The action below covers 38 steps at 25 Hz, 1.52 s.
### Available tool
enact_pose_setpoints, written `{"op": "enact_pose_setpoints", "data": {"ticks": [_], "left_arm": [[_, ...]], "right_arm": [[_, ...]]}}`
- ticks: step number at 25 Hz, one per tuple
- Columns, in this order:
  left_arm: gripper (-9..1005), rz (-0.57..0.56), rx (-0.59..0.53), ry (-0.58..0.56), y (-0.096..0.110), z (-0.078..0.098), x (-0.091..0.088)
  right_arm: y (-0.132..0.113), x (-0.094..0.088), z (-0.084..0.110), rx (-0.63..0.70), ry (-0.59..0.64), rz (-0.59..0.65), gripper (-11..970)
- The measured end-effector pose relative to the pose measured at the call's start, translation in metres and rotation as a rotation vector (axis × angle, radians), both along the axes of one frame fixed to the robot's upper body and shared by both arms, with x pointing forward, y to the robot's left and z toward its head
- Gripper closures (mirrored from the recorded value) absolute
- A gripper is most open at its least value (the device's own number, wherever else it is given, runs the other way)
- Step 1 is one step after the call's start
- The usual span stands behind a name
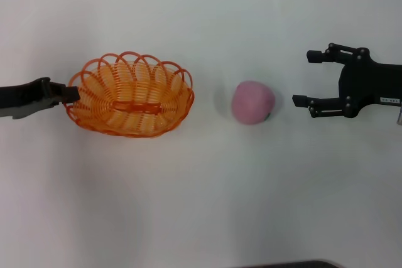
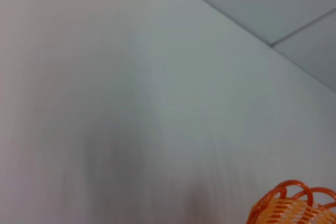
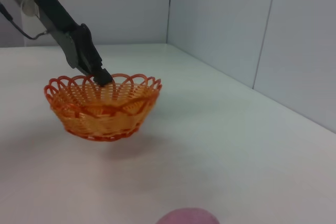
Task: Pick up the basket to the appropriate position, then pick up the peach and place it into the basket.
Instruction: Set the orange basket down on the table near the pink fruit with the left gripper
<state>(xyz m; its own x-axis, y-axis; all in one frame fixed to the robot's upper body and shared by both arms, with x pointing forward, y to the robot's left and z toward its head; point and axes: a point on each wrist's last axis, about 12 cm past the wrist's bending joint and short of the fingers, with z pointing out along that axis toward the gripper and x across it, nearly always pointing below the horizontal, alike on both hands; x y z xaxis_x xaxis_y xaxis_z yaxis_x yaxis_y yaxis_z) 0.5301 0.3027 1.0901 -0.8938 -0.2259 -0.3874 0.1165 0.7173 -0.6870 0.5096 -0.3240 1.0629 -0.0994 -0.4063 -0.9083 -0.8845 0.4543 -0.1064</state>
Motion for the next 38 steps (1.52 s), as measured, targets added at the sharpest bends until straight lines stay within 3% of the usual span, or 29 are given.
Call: {"op": "enact_pose_setpoints", "data": {"ticks": [24, 38], "left_arm": [[954, 0.041, 0.007, -0.041, -0.013, -0.002, -0.027], [953, 0.064, 0.033, -0.064, -0.024, -0.010, -0.027]], "right_arm": [[0.000, 0.001, 0.000, -0.003, -0.004, -0.008, 34], [-0.002, 0.001, 0.000, 0.001, -0.011, -0.018, 35]]}}
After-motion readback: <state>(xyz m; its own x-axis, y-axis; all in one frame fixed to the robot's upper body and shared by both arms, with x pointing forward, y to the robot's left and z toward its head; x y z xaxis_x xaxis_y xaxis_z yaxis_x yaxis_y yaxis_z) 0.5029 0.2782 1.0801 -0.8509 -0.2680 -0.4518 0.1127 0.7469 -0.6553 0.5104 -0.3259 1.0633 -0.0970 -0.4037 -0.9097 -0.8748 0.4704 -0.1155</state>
